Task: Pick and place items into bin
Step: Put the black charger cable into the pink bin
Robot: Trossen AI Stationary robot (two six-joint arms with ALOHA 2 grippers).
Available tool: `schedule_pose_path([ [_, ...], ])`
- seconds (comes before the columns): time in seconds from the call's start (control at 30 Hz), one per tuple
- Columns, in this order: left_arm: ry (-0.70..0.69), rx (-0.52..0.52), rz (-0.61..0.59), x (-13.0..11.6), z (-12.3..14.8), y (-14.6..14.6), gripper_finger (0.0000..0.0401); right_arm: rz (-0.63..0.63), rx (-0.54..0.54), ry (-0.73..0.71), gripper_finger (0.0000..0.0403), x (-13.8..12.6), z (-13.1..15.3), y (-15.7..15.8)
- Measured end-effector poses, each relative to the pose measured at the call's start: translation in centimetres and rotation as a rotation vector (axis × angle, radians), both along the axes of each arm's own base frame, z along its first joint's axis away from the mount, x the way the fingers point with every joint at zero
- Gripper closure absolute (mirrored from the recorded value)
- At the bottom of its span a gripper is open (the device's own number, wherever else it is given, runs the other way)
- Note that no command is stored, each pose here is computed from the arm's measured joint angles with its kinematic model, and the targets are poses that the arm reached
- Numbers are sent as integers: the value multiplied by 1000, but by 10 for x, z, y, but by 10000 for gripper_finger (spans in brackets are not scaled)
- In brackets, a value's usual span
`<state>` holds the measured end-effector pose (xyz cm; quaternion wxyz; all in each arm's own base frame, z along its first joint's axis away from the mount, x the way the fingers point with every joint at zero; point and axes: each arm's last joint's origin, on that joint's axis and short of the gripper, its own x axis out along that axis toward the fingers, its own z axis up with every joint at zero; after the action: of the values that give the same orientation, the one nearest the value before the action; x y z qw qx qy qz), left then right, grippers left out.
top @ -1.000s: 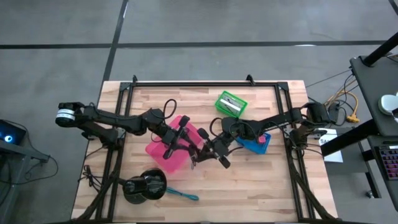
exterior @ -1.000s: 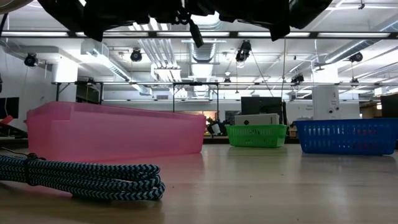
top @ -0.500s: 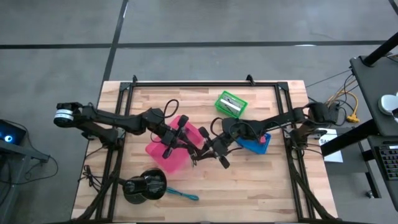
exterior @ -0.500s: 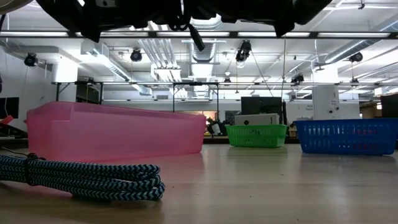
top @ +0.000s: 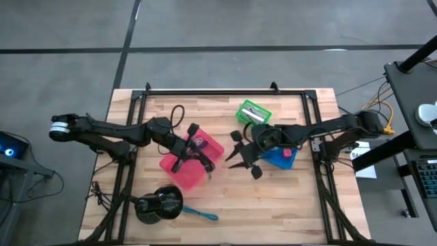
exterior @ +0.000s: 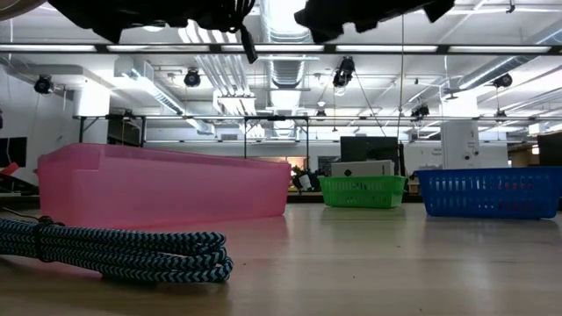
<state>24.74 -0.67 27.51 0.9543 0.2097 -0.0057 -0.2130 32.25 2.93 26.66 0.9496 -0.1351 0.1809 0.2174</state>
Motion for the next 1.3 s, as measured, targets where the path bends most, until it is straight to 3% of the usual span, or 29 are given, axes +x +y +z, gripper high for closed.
schedule_pose_path([
  [0.1,43,2,39,-1,-3,1,388,-101,4,65,278,-7,-6,-2],
  [0.27,82,7,88,-2,-6,2,388,-94,-63,173,284,-16,-26,-3],
  [0.47,148,24,187,-2,-10,5,388,-158,3,223,298,-19,-38,-4],
  [0.63,208,-49,255,-2,-12,7,388,-256,-52,125,307,-26,-59,-3],
  [0.83,229,-151,352,-1,-11,9,388,-237,-74,-88,318,-40,-80,-3],
  [1.1,257,-292,514,-1,-12,13,388,-226,-113,-277,333,-47,-80,-4],
  [1.3,256,-413,694,-2,-10,18,388,-285,-154,-313,333,-45,-75,-6],
])
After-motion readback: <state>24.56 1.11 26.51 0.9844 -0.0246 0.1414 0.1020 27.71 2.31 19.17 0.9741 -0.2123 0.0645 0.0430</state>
